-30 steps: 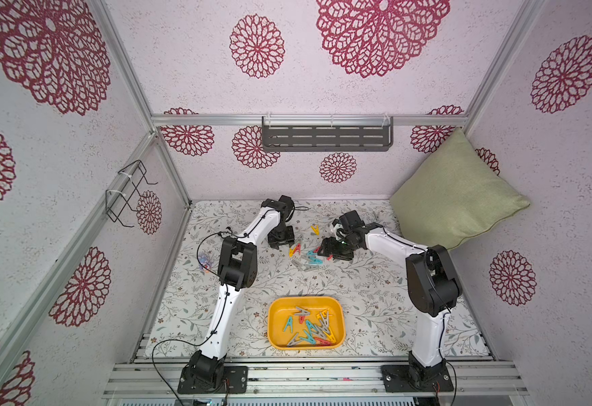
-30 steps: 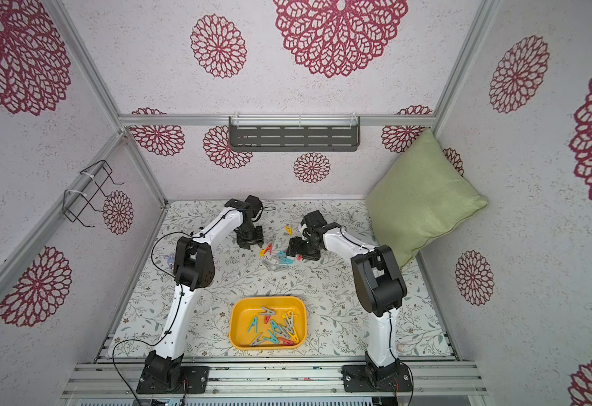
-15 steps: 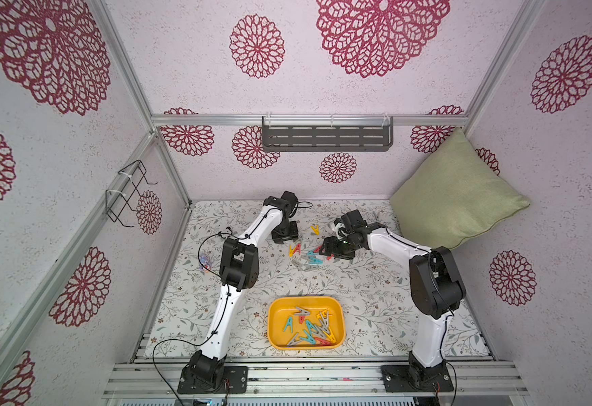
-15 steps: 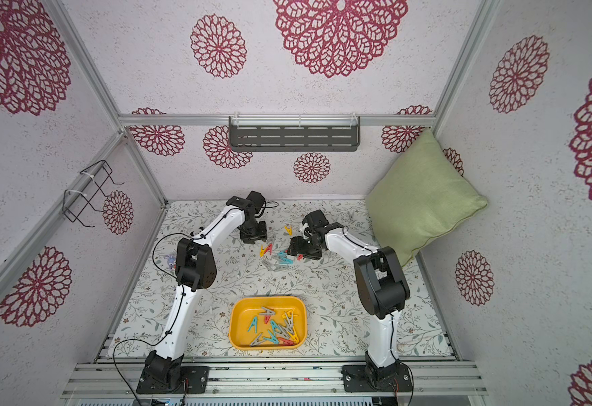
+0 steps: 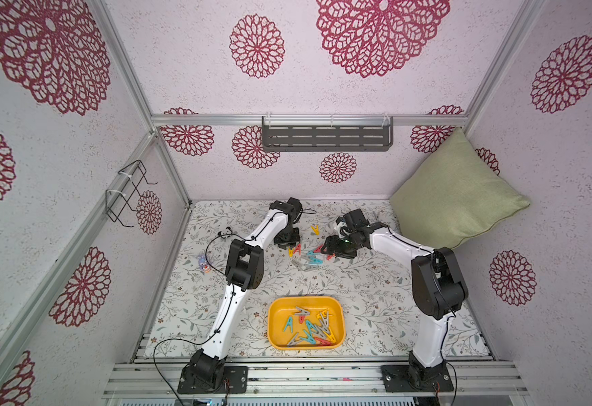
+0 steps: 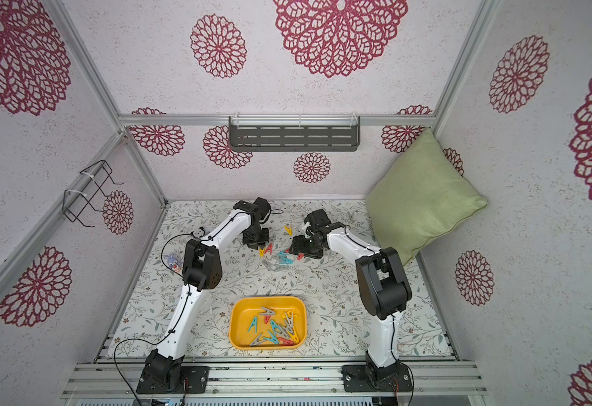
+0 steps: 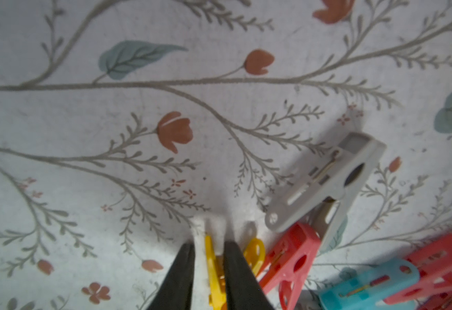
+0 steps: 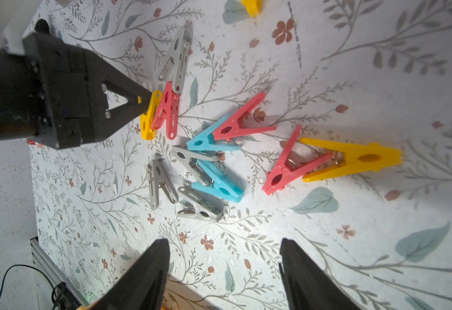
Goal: Put the clothespins into the storage box
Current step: Pick up the clothespin from the center of the board, then place the clothespin in the storage box, then pick up the clothespin from the center of the board, then place the clothespin in the storage box, then pick up the clothespin from the center of the board.
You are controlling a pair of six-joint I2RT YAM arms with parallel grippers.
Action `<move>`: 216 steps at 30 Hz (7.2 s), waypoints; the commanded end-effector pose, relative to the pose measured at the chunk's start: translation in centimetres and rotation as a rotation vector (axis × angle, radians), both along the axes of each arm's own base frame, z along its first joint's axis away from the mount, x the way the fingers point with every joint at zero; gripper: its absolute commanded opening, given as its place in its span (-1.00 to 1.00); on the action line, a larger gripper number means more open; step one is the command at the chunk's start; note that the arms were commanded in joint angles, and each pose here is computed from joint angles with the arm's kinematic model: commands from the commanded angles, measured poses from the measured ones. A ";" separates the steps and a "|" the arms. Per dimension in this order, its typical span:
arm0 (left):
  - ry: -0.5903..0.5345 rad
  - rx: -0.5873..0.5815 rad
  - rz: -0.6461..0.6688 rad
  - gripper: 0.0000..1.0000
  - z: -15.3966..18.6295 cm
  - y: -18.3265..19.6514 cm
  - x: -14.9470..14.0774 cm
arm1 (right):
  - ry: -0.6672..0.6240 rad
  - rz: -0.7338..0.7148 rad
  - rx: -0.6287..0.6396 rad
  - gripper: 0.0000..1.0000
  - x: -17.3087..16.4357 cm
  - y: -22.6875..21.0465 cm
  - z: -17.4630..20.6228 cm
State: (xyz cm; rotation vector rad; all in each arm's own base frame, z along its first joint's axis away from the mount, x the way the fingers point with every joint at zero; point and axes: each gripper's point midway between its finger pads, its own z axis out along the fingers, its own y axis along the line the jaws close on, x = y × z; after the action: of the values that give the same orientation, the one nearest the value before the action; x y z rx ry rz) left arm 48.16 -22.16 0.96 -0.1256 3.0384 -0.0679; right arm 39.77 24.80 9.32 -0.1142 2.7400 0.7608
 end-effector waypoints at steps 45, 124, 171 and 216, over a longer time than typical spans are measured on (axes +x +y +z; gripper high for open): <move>-0.063 -0.106 -0.070 -0.16 9.3 -2.5 -26.8 | -0.111 0.007 -0.093 0.20 -3.0 -1.7 2.9; -0.156 -0.466 0.418 0.05 11.0 7.4 -18.5 | -0.164 0.597 -0.116 -0.75 -16.1 12.4 4.9; -0.127 -0.511 0.327 0.04 12.4 5.2 -12.0 | -0.065 0.324 -0.221 0.50 -4.4 6.4 -3.0; -0.121 -0.518 0.362 0.03 11.7 6.9 -14.9 | 0.025 0.452 -0.191 0.51 -4.5 13.0 -6.4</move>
State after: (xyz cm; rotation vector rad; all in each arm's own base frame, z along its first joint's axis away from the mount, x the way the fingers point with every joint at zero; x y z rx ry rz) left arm 33.05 -15.68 12.12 -0.6719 2.7807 -0.7902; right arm 36.09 38.15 4.08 -0.8100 2.7462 0.6569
